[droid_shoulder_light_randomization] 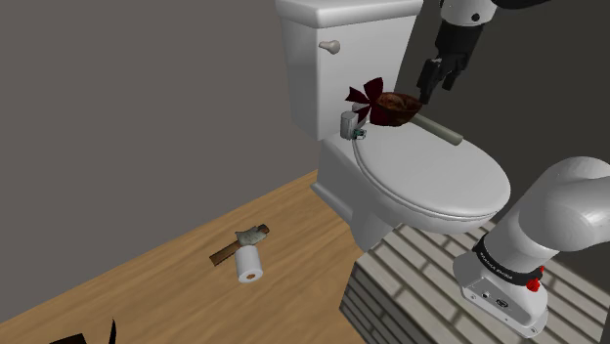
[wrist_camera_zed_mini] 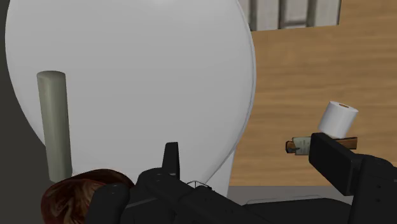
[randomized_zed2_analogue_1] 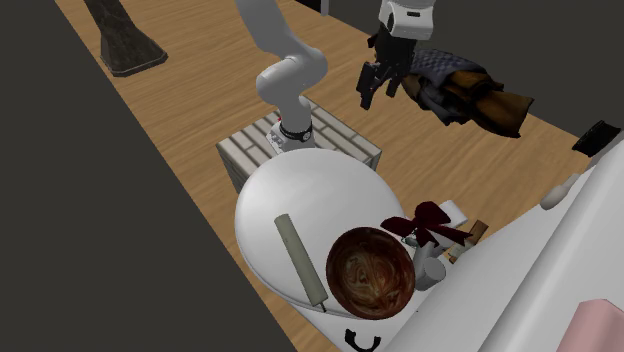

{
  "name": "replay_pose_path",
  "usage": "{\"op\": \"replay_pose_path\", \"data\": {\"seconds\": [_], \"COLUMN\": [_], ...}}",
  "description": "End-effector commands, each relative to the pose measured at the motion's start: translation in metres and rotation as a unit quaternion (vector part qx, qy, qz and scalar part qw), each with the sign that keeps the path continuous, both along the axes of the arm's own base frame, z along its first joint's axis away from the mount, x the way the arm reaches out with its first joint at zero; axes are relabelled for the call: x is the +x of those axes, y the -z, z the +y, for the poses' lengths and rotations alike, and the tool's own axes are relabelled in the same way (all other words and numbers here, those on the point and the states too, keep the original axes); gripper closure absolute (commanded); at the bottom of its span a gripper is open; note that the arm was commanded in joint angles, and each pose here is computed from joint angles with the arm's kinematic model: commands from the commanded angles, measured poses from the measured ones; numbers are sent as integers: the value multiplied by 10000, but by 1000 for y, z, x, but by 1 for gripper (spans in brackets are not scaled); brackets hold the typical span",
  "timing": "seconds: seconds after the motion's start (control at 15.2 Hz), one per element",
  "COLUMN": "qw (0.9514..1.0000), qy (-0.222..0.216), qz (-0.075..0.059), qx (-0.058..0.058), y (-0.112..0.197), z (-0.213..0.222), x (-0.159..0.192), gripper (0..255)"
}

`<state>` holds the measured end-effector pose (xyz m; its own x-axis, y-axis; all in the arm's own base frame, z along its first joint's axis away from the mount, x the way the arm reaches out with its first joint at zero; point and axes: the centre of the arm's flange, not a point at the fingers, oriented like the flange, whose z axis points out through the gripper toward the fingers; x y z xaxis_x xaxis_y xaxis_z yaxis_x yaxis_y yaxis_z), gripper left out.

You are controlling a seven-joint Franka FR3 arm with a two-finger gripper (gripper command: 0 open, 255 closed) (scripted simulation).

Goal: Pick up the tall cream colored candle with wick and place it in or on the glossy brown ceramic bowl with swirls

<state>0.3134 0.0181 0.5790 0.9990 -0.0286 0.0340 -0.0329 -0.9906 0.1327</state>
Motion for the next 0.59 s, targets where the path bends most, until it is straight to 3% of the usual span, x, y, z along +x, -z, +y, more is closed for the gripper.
{"op": "replay_pose_path", "data": {"seconds": [0.0,0.53], "qw": [10000,9995], "qy": [0,309], "qz": [0,29], "qx": [0,30], "y": [0,54], "z": [0,-85], "x": [0,36], "gripper": [0,0]}}
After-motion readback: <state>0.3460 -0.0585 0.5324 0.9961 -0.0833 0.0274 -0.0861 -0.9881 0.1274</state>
